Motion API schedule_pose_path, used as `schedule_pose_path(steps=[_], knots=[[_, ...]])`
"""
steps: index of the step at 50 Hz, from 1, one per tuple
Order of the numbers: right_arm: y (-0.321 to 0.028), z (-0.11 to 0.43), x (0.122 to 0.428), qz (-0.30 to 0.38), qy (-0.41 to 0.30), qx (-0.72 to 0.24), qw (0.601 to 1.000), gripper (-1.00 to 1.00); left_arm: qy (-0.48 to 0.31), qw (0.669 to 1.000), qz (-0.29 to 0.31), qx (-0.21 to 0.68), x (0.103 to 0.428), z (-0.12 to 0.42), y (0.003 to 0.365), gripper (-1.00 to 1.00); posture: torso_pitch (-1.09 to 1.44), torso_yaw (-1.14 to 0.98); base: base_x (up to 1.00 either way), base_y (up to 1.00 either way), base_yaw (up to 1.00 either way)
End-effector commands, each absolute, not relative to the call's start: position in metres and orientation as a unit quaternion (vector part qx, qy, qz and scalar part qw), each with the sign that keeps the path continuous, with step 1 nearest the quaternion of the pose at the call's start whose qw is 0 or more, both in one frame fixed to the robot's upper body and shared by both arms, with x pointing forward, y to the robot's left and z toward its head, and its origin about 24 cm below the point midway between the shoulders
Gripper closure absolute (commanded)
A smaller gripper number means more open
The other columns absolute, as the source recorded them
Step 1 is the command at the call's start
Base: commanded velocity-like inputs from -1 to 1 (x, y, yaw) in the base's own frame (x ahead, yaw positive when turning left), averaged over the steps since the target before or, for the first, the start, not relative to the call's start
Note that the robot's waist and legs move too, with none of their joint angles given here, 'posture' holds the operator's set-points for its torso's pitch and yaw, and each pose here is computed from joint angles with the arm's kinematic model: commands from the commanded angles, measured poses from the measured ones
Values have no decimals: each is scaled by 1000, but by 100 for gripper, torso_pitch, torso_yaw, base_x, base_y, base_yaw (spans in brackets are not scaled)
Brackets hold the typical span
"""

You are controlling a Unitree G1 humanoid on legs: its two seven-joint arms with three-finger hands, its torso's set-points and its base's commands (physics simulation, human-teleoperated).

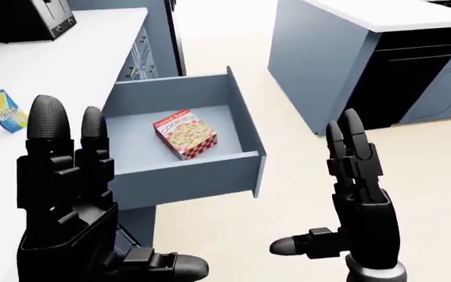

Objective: Close the right drawer.

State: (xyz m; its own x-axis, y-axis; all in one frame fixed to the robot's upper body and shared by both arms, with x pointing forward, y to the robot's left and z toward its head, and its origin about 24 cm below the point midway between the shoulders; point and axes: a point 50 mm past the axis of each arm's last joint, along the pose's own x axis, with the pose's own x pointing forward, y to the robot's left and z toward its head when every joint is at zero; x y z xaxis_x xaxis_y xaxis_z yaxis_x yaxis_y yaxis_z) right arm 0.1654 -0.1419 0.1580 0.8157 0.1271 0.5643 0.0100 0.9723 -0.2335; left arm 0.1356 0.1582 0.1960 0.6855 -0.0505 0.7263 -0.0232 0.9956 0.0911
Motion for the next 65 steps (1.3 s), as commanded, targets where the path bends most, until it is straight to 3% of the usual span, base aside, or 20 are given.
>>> schedule_pose_path(steps=[1,65], knots=[[-143,172,160,22,-342,-114,933,-100,-434,900,-11,46,127,207,156,-100,0,0,7,0,0],[-144,170,161,20,-342,-117,932,-100,-433,900,-11,46,128,206,156,-100,0,0,16,0,0]])
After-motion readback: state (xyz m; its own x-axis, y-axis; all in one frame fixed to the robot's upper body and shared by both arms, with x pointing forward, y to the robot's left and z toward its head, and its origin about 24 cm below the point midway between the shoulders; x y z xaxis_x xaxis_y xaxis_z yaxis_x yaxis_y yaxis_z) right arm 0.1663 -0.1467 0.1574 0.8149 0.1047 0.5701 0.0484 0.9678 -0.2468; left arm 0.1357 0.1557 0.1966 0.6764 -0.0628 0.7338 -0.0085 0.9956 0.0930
